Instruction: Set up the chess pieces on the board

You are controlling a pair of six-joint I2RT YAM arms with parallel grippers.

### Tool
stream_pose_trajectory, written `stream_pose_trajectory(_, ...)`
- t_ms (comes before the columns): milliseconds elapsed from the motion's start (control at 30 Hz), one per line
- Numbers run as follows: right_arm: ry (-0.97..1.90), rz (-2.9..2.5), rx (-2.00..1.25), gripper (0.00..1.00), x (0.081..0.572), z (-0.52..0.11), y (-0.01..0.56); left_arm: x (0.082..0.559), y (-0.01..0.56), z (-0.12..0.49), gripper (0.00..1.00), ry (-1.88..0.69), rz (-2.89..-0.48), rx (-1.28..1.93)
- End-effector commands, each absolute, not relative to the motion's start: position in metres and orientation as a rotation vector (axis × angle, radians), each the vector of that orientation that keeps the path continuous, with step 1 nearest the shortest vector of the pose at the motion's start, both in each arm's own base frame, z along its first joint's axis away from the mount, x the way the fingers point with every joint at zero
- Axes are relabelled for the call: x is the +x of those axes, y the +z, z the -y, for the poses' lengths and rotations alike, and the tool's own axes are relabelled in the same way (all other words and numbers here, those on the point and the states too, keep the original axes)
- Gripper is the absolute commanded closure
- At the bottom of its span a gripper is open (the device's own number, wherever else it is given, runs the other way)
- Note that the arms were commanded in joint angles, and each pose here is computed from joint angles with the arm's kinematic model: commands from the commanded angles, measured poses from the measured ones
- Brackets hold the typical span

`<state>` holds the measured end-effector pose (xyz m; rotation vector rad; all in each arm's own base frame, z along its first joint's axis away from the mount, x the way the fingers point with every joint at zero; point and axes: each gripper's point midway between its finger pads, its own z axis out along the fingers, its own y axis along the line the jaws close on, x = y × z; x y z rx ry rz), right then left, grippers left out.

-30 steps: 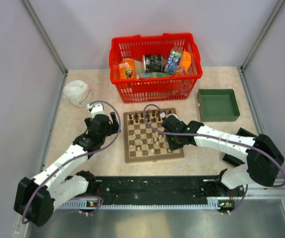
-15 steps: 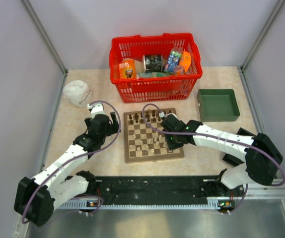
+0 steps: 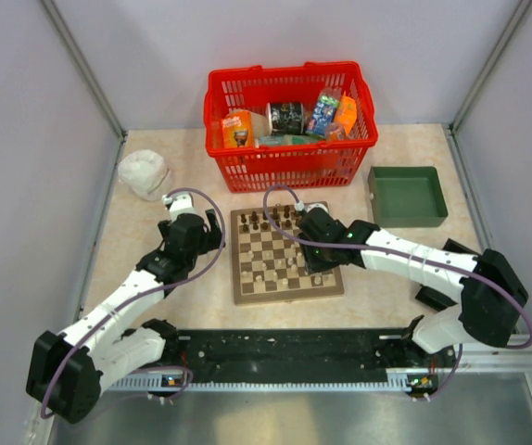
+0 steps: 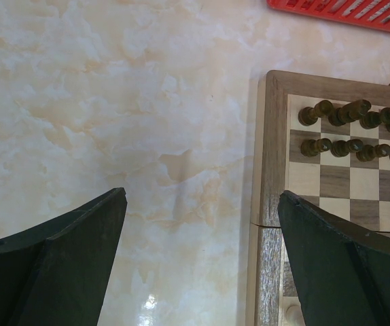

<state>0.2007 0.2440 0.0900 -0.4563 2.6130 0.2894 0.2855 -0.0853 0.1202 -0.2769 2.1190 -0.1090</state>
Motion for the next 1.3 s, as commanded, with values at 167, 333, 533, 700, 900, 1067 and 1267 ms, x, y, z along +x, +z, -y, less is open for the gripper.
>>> stream_pose_trajectory(167, 0.334, -2.532, -0.422, 0.64, 0.219, -0.265, 0.106, 0.294, 0.137, 0.089, 0.01, -0.146, -2.065, -0.302)
stream_pose_trajectory(333, 0.342, -2.537, -0.426, 0.64, 0.219, -0.268, 0.103, 0.294, 0.137, 0.088, 0.01, -0.143, -2.063, -0.301)
stream_pose_trajectory(533, 0.34, -2.554, -0.433, 0.65, 0.217, -0.269, 0.097, 0.294, 0.137, 0.088, 0.01, -0.143, -2.064, -0.303)
stream_pose_trajectory(700, 0.349, -2.556, -0.436, 0.67, 0.218, -0.272, 0.095, 0.294, 0.137, 0.089, 0.01, -0.142, -2.068, -0.301)
stream_pose_trajectory(900, 0.347, -2.563, -0.439, 0.7, 0.217, -0.272, 0.092, 0.295, 0.137, 0.089, 0.01, -0.148, -2.066, -0.301)
stream_pose_trajectory(1067, 0.35, -2.567, -0.446, 0.7, 0.216, -0.272, 0.091, 0.294, 0.137, 0.089, 0.01, -0.146, -2.067, -0.299)
stream_pose_trajectory(1267, 0.342, -2.581, -0.45, 0.7, 0.214, -0.27, 0.086, 0.295, 0.136, 0.09, 0.01, -0.147, -2.073, -0.298)
